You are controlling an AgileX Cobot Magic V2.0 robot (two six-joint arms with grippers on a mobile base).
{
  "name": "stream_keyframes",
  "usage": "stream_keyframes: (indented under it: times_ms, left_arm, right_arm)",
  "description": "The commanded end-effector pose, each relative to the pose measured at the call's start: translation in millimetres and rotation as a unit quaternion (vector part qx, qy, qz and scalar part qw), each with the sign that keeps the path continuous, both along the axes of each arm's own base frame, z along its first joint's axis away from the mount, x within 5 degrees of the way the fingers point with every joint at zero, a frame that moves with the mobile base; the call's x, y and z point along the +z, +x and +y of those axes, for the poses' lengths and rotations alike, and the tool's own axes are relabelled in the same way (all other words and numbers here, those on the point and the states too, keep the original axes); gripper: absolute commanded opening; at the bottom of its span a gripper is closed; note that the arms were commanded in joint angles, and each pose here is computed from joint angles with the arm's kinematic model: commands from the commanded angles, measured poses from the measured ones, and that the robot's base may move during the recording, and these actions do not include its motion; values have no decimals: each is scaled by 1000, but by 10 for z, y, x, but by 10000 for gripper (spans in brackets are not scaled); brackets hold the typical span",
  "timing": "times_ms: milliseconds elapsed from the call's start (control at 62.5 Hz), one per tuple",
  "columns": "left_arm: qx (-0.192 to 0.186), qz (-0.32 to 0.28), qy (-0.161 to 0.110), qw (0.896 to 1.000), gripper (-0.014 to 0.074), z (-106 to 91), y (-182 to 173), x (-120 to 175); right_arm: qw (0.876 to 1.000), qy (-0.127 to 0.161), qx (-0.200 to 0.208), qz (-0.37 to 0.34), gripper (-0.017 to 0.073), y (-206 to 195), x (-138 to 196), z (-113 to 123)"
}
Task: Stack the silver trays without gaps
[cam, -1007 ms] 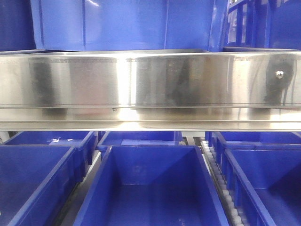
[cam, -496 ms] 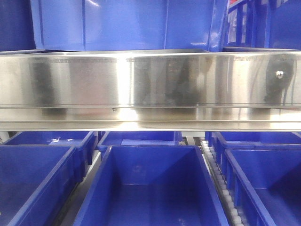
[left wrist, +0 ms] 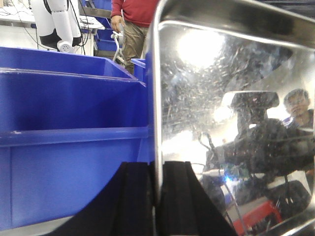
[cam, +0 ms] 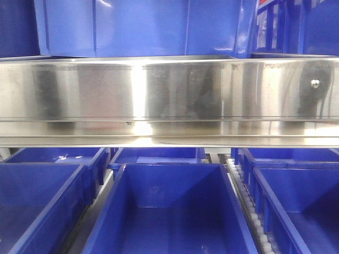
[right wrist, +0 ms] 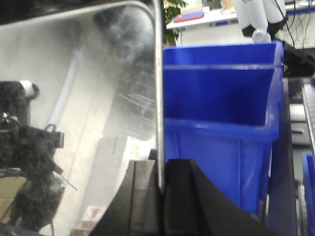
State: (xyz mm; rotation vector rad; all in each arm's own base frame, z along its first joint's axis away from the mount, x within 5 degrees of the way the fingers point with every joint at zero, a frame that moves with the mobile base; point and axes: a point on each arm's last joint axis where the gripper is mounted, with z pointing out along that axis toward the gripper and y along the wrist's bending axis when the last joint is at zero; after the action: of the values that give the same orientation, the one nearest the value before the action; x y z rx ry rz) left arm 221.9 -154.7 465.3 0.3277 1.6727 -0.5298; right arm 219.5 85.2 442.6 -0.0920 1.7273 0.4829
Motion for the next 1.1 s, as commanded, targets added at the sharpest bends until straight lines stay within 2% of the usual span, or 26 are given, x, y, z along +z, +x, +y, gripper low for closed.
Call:
stream_keyframes:
  times_ms: [0, 176, 368, 512, 815, 1087]
  left_arm:
    - [-18, -17, -25, 999, -19, -61, -27, 60]
    - [27, 20, 25, 999, -19, 63, 93, -66]
    - [85, 54, 43, 994, -19, 269, 339, -203]
    - [112, 75, 54, 989, -19, 351, 513, -326]
    - [122, 141, 95, 978, -19, 250, 838, -736]
    - [134, 227, 144, 954, -19, 177, 1045, -1183]
  right_arm:
    - [1000, 19, 14, 12, -67, -2, 5, 61]
    - [999, 6, 14, 45, -67, 116, -128, 111]
    - [994, -16, 15, 103, -67, 331, -382, 202]
    - [991, -29, 13, 128, -67, 492, -553, 264]
    - [980, -58, 12, 190, -67, 803, -978, 387]
    - [972, -81, 19, 221, -67, 907, -1203, 479]
